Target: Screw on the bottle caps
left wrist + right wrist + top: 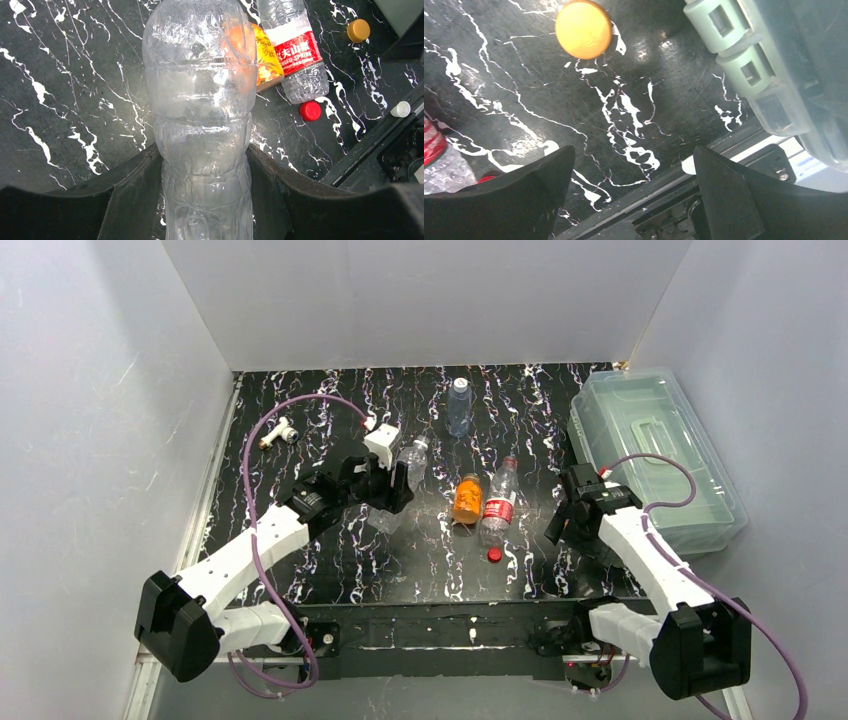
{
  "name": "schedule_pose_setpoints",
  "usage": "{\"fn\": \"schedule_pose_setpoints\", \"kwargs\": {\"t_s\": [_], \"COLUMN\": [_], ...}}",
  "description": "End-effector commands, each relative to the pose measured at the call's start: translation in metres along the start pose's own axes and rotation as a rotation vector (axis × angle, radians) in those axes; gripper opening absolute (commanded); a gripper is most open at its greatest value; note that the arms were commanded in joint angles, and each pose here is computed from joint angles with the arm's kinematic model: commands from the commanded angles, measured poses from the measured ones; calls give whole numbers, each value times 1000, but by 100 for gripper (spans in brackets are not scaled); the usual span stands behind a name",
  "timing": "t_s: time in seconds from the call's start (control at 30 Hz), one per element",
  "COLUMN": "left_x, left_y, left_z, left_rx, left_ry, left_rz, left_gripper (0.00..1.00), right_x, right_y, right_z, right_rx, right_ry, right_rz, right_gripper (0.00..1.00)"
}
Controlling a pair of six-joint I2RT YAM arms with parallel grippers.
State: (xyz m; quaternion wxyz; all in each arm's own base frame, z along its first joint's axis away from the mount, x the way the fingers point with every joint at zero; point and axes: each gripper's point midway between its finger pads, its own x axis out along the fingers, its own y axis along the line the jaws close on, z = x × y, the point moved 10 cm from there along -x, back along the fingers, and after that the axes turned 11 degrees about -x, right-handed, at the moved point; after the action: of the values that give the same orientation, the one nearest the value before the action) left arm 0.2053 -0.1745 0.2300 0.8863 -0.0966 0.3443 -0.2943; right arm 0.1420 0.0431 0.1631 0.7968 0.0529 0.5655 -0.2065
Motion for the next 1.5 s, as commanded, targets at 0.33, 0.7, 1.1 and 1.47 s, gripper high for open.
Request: {"fn": "schedule_pose_setpoints", "kwargs": {"t_s": [0.33,0.7,1.1,1.47], "left_x": [-13,-3,46,74], "left_y": [7,13,23,36], "left_z": [-7,-8,-32,-48], "left_rx": [-63,-142,-284,-339], "left_ry": [17,18,231,390], "left_rz": [-39,-63,-33,83], "left_gripper": [56,57,62,67], "right_x": [2,16,17,-23], "right_y": [-26,14,71,89], "right_z": [-10,47,68,71], "right_rx": [171,183,37,-15], "right_ry": [237,-7,-111,-225], "right_rz": [-116,-75,66,153], "right_gripper": [79,71,74,79]}}
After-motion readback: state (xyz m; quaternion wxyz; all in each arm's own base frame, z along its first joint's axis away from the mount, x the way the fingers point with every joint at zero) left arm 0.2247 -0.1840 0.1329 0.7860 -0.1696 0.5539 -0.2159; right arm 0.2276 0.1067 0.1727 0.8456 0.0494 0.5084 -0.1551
